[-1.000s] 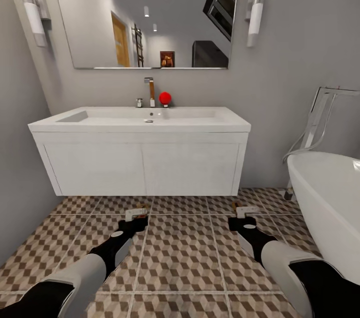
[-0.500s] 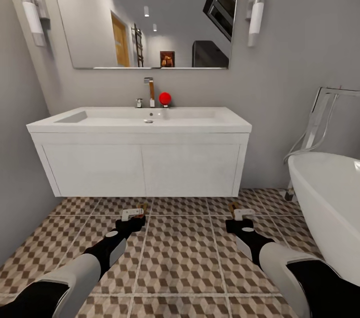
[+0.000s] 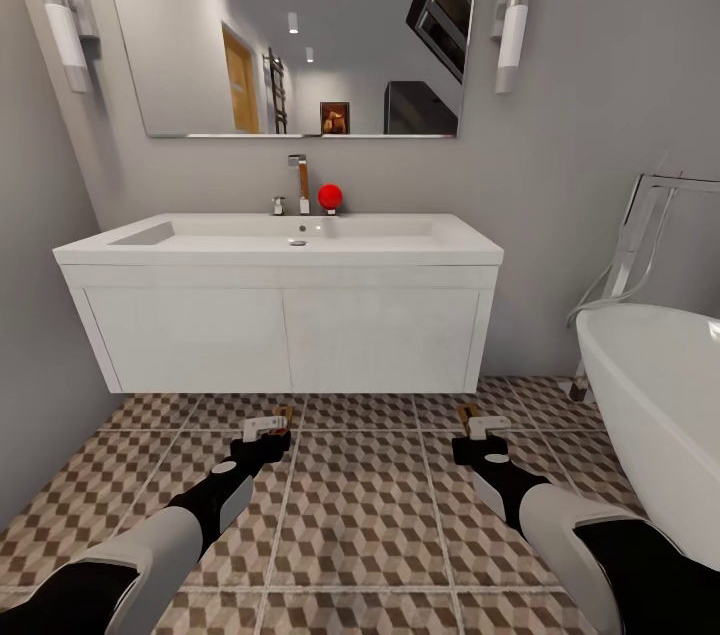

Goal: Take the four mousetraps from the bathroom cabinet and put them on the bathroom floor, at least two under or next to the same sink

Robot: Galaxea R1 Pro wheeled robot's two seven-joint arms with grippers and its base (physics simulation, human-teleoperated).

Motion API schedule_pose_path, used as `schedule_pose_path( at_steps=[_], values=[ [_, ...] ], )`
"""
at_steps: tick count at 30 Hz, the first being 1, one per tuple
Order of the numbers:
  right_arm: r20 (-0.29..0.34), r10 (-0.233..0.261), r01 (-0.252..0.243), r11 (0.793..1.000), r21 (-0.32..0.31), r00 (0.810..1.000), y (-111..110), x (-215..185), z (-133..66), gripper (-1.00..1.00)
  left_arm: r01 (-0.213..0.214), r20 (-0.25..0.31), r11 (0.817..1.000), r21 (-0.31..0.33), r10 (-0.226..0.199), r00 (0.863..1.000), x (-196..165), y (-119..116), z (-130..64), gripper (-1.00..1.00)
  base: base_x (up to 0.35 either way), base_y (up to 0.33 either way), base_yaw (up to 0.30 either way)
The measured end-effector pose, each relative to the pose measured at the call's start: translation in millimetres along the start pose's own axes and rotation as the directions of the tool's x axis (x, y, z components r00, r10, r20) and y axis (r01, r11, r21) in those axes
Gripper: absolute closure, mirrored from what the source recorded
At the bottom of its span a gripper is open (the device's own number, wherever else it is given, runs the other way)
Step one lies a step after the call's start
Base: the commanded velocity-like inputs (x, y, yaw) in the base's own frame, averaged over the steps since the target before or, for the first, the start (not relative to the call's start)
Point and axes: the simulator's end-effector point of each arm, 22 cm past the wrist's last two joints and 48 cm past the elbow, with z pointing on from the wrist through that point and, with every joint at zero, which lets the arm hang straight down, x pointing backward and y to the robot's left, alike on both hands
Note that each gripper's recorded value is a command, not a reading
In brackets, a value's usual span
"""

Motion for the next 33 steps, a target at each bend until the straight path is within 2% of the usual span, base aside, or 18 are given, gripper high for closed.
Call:
schedule_pose_path(
  at_steps=[33],
  values=[
    [-0.124,-0.023,0.023,1.000,-0.006,0.992,5.4,77.3,33.5,1.00,0.003,-0.130,1.000,-0.024,-0.006,0.991,83.5,16.1,26.8,1.00,0.000,0.000,0.000]
  ],
)
